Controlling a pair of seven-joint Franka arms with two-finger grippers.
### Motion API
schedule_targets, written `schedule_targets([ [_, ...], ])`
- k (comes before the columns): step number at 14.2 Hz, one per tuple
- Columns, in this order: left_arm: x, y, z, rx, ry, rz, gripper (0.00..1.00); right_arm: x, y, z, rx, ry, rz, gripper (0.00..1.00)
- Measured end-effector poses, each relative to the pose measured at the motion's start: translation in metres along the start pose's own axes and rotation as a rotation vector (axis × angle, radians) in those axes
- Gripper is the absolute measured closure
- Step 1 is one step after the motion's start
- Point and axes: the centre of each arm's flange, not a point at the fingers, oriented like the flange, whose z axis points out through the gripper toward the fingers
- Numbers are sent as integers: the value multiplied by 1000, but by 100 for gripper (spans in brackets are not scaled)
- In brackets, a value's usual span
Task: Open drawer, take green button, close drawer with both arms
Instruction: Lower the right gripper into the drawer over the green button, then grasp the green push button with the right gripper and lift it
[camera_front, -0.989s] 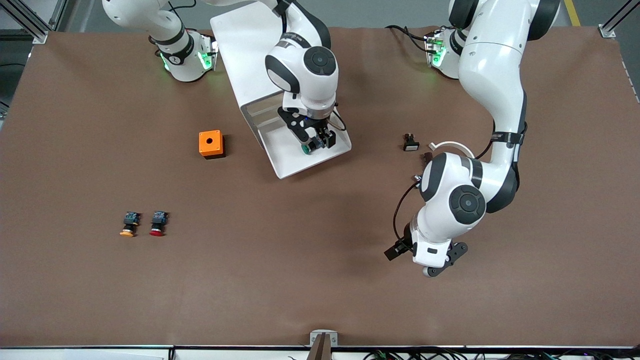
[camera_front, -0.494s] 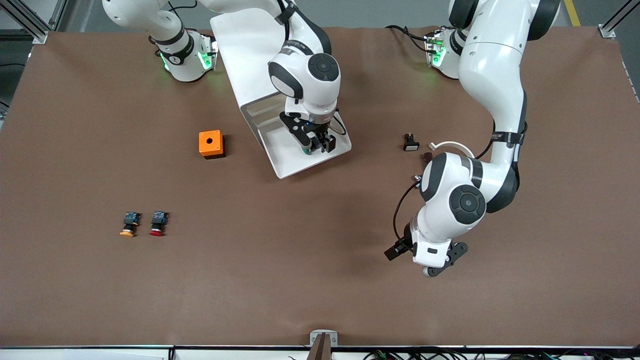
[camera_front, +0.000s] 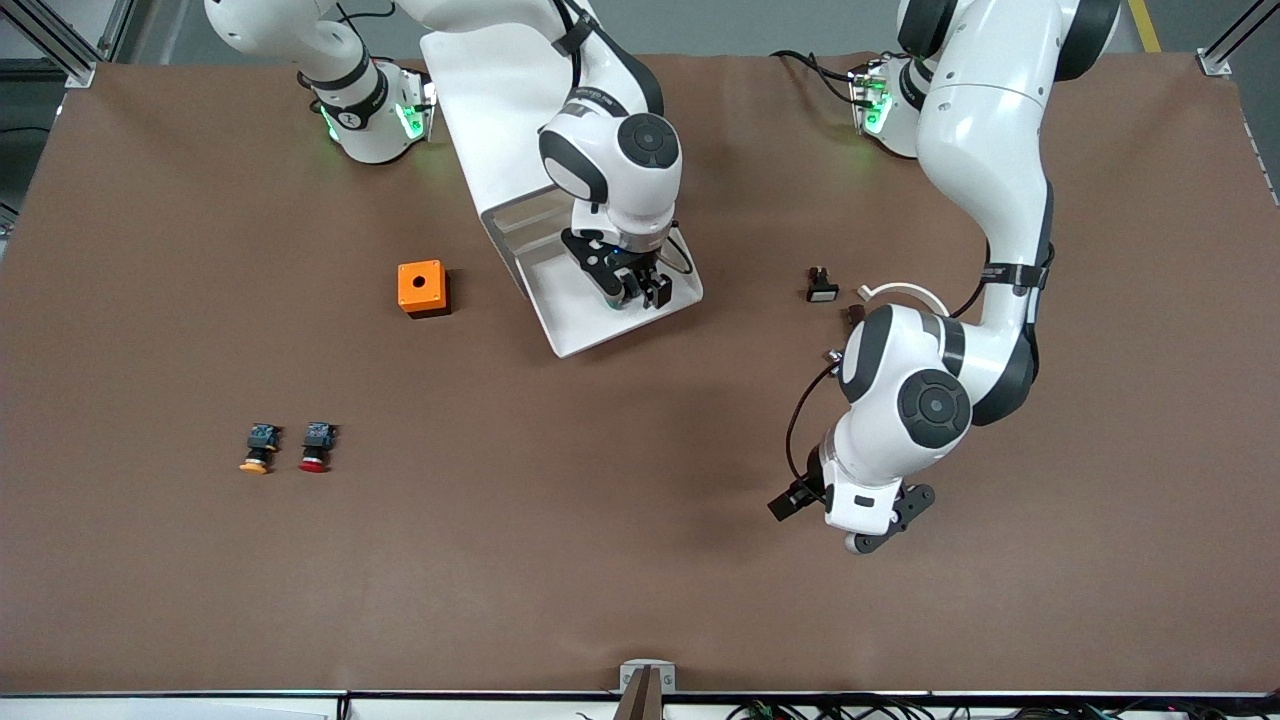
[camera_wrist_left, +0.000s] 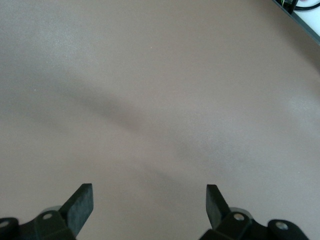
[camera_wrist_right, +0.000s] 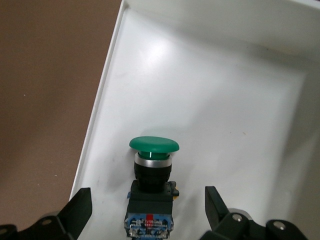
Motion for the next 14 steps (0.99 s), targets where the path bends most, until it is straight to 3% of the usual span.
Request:
schedule_targets([
  [9, 1, -2, 2, 4, -3, -2, 0, 2, 0, 3, -2, 13, -2, 1],
  [11, 1, -3, 3, 5, -3, -4, 0, 2, 0, 4, -2, 13, -1, 4],
  [13, 3, -4, 3, 6, -3, -6, 0, 2, 0, 5, -4, 13, 0, 18],
  [14, 4, -5, 3, 6, -3, -8, 0, 2, 0, 6, -5, 14, 0, 18],
])
